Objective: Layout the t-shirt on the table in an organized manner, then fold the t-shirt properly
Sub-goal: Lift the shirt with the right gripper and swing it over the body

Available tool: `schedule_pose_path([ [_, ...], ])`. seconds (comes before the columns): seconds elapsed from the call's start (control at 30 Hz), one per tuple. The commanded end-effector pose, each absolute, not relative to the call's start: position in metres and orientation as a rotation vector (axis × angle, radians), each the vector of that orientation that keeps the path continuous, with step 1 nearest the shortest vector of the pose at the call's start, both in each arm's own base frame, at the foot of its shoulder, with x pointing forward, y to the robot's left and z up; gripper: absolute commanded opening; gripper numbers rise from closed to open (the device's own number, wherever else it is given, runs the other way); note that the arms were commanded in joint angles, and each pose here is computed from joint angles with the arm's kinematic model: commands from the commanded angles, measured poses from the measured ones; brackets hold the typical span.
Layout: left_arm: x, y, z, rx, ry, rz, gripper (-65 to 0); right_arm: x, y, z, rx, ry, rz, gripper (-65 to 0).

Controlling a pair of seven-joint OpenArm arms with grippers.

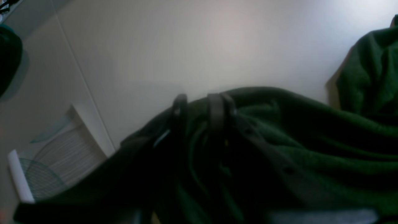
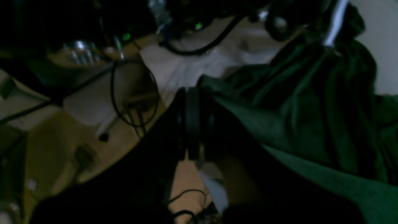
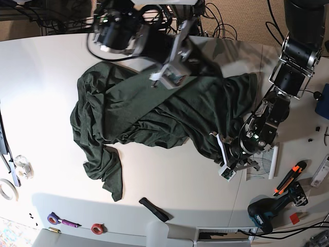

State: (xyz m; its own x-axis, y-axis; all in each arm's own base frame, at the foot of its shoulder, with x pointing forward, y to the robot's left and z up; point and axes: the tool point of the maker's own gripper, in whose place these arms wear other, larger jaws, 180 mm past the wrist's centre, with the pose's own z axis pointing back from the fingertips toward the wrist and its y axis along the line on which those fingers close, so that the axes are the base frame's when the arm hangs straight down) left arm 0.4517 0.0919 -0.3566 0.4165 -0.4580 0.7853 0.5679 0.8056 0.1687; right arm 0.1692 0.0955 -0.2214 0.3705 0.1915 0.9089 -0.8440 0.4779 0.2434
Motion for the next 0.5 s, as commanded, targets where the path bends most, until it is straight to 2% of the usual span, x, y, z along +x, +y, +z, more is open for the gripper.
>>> schedule_pose_path([
  [0.0,0.467,0.092,-0.332,-0.126,-1.011,-0.638,-51.6,0.167,0.104,-0.206,0.853,-1.019,0.785,-65.0],
  [0.2,0.466,0.095,-0.335,-0.118,-0.993,-0.638,-51.6,0.185,0.102,-0.215,0.733,-1.071,0.78,-65.0],
  [0.47,0.466,0.092,-0.335,-0.124,-0.997,-0.639,-51.6,0.196,0.11,-0.252,0.743,-1.003,0.768,-65.0],
])
